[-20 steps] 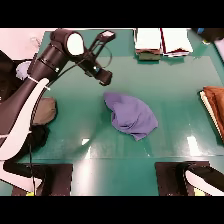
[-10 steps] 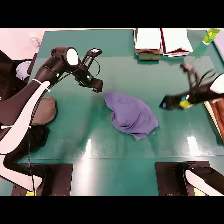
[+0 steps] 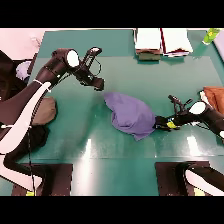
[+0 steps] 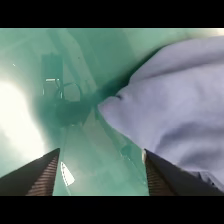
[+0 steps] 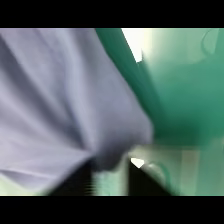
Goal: Fold the shirts.
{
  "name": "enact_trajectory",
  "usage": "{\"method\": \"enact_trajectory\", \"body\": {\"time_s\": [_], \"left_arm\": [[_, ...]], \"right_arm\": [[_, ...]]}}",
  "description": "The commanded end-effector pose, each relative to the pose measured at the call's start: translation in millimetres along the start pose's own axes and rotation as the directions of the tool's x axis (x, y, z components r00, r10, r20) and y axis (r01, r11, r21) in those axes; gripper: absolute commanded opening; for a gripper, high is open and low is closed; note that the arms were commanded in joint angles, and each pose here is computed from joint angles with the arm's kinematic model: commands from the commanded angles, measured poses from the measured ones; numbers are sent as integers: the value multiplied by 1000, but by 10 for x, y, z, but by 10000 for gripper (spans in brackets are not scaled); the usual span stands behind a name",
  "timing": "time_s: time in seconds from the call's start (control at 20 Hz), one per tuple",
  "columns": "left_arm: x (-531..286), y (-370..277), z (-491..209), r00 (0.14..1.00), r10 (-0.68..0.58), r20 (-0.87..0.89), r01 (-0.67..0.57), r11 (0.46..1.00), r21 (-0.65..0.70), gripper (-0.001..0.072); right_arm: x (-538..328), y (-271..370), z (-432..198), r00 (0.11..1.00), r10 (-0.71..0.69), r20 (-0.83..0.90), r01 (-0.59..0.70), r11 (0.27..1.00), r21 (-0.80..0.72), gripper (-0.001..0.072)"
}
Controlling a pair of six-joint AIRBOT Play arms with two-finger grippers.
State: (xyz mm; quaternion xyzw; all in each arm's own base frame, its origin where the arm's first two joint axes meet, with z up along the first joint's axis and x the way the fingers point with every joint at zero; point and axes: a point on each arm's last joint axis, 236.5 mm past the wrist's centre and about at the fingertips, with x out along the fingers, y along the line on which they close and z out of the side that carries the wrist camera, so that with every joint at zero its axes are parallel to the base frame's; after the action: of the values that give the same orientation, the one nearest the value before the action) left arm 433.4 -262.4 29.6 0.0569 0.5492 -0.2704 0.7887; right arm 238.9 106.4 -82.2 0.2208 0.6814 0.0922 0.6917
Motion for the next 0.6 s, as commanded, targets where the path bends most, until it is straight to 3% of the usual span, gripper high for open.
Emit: {"method": "enact_trajectory", "body": {"time_s": [0.0,0.2,0.55], "left_arm": [[42,-14,9,1000,-12,3,12,1000,-6,613],[312,-188,16,994,-112,0,111,993,28,612],[927,-108,-311,981,-140,-135,137,990,-30,611]], "right_arm": [[94,78,105,1000,2,7,-2,999,-48,20],[37,285,198,999,15,34,-11,994,-112,18],[41,305,148,1000,16,14,-15,993,-118,19]]}}
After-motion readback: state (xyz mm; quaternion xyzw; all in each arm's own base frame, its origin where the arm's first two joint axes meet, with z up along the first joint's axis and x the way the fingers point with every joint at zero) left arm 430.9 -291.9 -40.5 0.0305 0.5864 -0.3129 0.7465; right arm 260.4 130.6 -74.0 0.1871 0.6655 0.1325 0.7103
